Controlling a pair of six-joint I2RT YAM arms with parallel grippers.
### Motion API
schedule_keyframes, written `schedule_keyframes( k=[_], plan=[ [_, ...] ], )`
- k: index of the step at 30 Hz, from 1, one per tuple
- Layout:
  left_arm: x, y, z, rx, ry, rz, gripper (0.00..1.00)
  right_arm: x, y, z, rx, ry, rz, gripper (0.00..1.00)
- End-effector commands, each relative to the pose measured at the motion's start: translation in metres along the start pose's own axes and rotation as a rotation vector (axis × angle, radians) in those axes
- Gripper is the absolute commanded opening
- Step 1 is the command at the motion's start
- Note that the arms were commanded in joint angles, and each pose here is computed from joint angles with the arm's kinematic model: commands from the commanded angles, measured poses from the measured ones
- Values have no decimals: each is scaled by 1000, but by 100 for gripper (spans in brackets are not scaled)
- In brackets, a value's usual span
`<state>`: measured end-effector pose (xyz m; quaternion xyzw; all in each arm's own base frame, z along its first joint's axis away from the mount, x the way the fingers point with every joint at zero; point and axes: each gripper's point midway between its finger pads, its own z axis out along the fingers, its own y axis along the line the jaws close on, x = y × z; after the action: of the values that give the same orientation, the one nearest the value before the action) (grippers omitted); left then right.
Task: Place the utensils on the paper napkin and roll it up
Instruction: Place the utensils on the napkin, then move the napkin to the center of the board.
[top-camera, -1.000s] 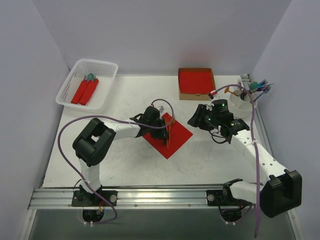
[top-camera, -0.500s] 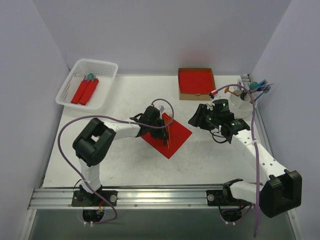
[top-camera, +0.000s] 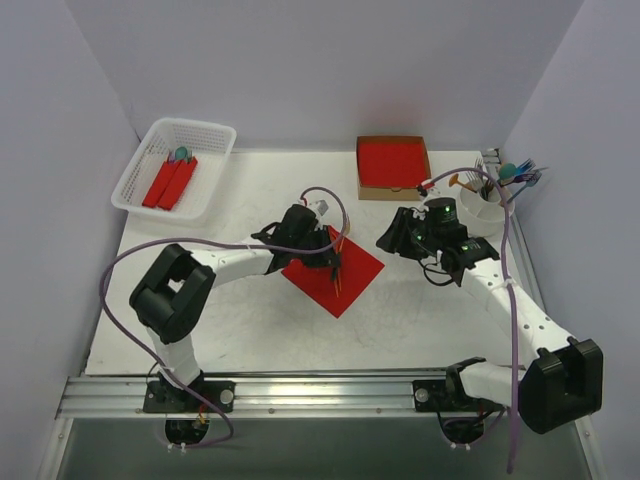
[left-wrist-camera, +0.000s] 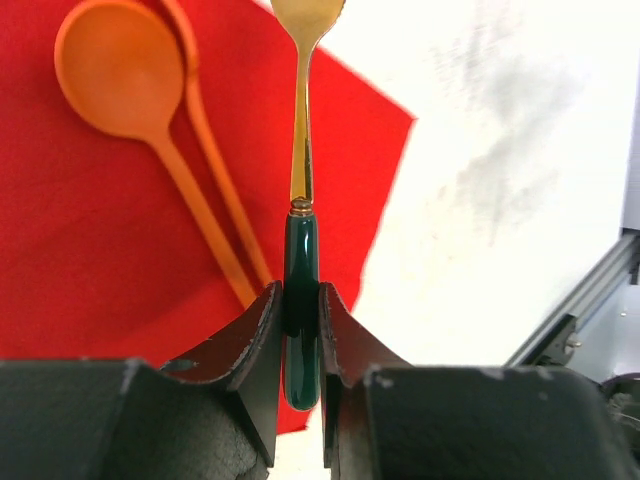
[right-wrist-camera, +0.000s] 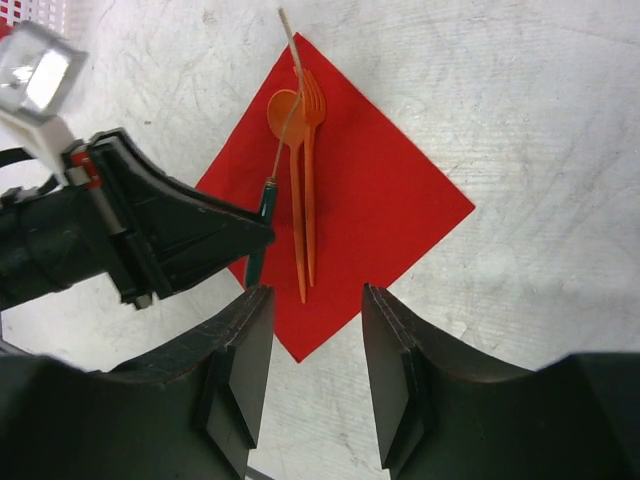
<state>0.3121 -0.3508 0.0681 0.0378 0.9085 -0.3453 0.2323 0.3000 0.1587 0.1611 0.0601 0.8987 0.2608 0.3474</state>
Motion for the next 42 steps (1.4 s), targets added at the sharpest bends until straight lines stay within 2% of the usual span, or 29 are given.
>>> schedule_keyframes(
  k=[1,4,6,8,10,13,20,27,35,37,42],
  plan=[
    [-30,-31,-27,90,-123,37,13,-4,-8,10,24,-18,-20,39],
    [-28,-24,-34,61,-146,12,8,0,-20,24,73,3,-27,33],
    [-32,-23,-41,50,-180,-3,6,7,-28,36,99,28,-26,25],
    [-30,-17,-44,38,-204,-10,5,11,-32,45,114,37,-29,9],
    [-36,-15,-53,24,-255,-14,4,20,-36,58,128,64,-34,0],
    [-39,-8,-61,-7,-297,-15,4,34,-51,75,186,102,-24,0],
    [-37,6,-64,-47,-340,-26,4,39,-63,105,216,81,14,0],
    [-33,14,-64,-64,-338,-21,4,58,-76,122,257,126,15,0],
    [-27,23,-56,-80,-331,-15,4,77,-95,110,346,82,80,0],
    [-25,25,-52,-84,-327,-17,4,70,-91,102,356,9,119,0],
    [-23,28,-44,-88,-319,-16,4,84,-85,81,382,-83,163,0]
  ],
)
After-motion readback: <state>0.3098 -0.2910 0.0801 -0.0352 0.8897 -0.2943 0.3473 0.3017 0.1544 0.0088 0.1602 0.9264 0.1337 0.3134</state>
